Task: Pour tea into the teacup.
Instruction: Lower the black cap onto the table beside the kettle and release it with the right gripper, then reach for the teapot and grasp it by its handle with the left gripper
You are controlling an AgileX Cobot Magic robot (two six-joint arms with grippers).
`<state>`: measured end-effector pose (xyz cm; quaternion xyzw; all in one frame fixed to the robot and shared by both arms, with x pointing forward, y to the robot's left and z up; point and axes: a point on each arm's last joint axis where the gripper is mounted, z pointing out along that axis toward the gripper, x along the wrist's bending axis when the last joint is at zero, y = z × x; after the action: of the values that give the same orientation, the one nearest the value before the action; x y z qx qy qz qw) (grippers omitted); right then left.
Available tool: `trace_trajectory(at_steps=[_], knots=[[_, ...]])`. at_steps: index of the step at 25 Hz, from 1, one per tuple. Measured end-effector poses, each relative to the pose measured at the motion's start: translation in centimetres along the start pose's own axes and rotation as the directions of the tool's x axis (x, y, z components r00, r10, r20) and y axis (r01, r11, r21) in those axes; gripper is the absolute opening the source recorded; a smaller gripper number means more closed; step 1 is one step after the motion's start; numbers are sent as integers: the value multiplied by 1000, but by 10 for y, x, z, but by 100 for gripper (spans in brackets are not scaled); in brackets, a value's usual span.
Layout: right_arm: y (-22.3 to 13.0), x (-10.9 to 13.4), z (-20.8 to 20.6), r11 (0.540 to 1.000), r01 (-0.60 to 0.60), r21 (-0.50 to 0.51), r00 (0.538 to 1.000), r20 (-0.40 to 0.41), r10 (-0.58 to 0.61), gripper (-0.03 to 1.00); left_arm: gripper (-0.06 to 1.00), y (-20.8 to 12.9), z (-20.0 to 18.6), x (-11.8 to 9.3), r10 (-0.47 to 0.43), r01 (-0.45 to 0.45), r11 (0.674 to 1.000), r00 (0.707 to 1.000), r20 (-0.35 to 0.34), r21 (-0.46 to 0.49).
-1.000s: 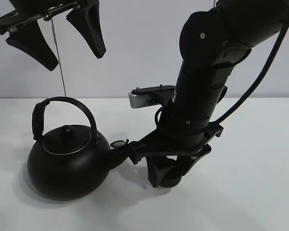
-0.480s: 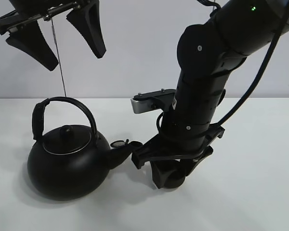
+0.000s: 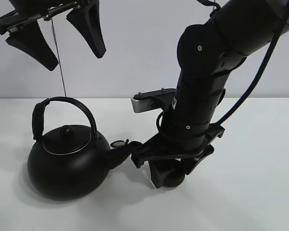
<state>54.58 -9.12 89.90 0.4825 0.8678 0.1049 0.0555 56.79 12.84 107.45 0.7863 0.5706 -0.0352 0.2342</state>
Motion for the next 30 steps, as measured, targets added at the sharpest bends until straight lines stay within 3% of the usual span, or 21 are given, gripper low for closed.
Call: trace_trajectory(at_steps=[7, 11, 14, 18, 23, 30], knots=[[-2, 0, -2, 1000, -9, 26, 1000, 2, 9, 59, 64, 0, 0, 0, 0, 0, 1000, 1000, 0, 0], [-1, -4, -30, 999, -23, 43, 1000, 13, 23, 66, 64, 0, 0, 0, 0, 0, 1000, 1000, 0, 0], [0, -29, -65, 995, -99, 8, 995, 27, 99, 66, 64, 0, 0, 0, 0, 0, 1000, 1000, 0, 0], [-13, -78, -100, 966, -259, -4, 965, 50, 259, 66, 64, 0, 0, 0, 0, 0, 1000, 1000, 0, 0], [-22, -108, -142, 881, -458, -119, 889, -57, 454, 66, 64, 0, 0, 0, 0, 0, 1000, 1000, 0, 0], [-18, -103, -155, 812, -563, -156, 822, -203, 532, 66, 64, 0, 0, 0, 0, 0, 1000, 1000, 0, 0]])
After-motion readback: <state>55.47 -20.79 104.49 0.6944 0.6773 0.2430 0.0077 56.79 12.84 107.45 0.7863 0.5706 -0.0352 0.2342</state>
